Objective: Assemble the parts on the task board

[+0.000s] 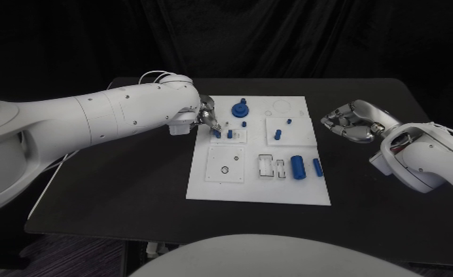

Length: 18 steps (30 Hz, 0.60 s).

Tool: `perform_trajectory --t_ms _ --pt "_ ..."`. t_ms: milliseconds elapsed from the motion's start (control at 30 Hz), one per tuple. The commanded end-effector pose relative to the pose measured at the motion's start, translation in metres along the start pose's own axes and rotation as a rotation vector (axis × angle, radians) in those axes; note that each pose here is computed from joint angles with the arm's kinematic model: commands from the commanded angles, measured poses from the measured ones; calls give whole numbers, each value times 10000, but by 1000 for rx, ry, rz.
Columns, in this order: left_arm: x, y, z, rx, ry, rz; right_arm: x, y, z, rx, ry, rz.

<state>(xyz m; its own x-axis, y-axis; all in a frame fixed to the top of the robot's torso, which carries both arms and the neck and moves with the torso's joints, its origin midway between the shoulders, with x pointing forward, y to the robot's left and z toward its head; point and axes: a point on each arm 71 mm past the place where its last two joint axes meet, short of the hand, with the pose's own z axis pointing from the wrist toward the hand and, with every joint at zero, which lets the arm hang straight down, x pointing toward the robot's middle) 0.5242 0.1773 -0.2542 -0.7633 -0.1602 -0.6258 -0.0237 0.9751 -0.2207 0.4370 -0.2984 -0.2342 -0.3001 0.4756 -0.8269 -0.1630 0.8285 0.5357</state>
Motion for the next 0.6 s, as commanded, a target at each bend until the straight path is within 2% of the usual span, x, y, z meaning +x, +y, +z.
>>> perform_trajectory --t_ms 33,333,600 --pt "-12 26 -35 17 -66 -46 1 -21 -10 15 -2 -1" --pt "31 100 -156 43 -118 -86 -10 -28 -20 17 -9 -1" --pt "55 72 -241 95 -190 -131 -16 -28 -27 15 -16 0"
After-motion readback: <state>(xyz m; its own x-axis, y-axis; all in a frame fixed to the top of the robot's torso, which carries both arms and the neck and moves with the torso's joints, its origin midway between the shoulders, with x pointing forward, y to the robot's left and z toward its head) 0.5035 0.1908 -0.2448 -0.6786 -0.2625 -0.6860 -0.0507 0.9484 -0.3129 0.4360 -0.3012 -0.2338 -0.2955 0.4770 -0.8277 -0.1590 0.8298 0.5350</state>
